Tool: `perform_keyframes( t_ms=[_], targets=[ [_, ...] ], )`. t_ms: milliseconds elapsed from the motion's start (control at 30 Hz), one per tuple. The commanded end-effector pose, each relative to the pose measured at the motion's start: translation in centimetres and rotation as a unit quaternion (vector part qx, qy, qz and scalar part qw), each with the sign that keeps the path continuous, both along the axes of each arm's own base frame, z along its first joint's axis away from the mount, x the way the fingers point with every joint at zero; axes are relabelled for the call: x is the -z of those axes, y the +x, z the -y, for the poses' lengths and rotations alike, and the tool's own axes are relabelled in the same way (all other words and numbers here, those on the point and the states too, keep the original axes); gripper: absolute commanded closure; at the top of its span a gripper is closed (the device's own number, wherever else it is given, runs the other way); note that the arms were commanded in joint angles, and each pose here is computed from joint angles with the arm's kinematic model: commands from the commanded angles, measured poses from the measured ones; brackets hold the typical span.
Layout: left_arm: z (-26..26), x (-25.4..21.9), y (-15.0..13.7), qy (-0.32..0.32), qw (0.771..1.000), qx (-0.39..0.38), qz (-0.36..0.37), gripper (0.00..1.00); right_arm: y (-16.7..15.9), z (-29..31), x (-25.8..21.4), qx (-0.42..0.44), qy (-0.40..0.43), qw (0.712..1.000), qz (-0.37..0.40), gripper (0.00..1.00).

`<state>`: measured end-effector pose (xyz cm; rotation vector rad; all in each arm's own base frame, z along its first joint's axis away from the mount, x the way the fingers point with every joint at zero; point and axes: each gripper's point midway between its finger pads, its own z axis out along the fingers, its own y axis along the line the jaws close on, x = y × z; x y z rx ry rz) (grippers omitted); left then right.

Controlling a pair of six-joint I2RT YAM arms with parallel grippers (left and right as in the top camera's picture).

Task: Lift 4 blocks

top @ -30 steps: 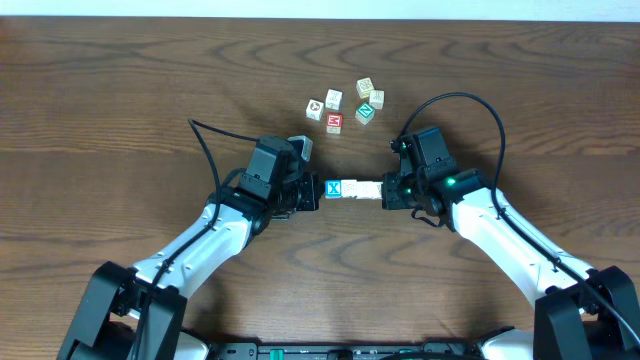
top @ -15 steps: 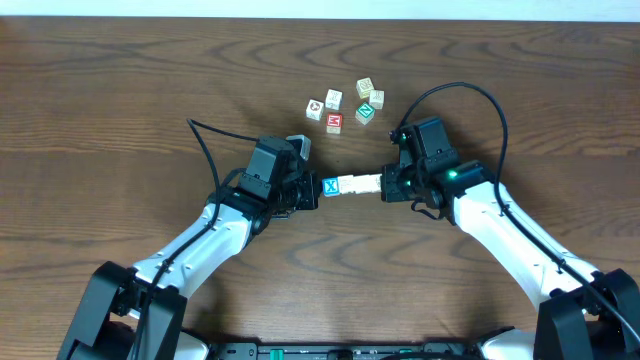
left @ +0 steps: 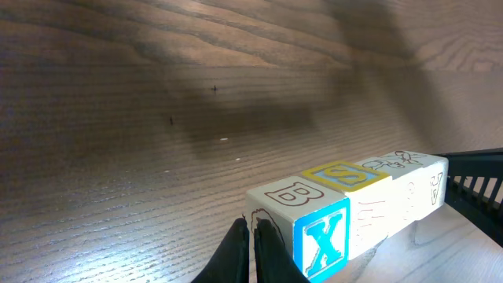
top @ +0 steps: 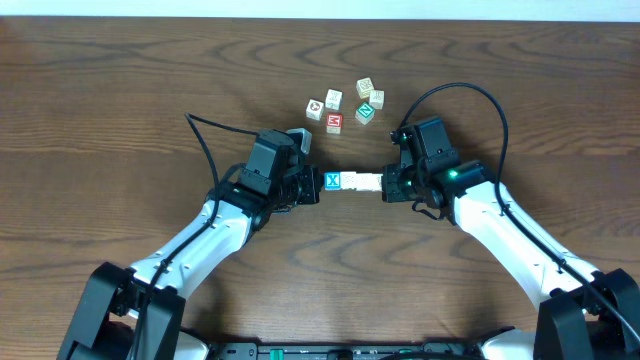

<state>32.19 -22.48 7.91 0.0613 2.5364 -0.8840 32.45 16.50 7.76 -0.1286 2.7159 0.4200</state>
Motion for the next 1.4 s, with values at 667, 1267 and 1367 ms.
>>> perform_keyframes(
  t_ms=[667,1267,1367],
  targets=[
    [4.9,-5.6,-1.1,-0.091,0.991,0.093,0.025,0.93,-1.2,-6.7,-4.4,-0.106,0.133,0.985,-0.001,0.99],
    [5.0,-5.9,-0.9,-0.092,0.991,0.093,0.028,0.93,-1.2,-6.8,-4.7,-0.107,0.135,0.985,0.003,0.99],
    [5.0,-5.9,-1.0,-0.092,0.991,0.093,0.026,0.93,-1.2,-6.7,-5.2,-0.107,0.137,0.985,0.010,0.99]
  ],
)
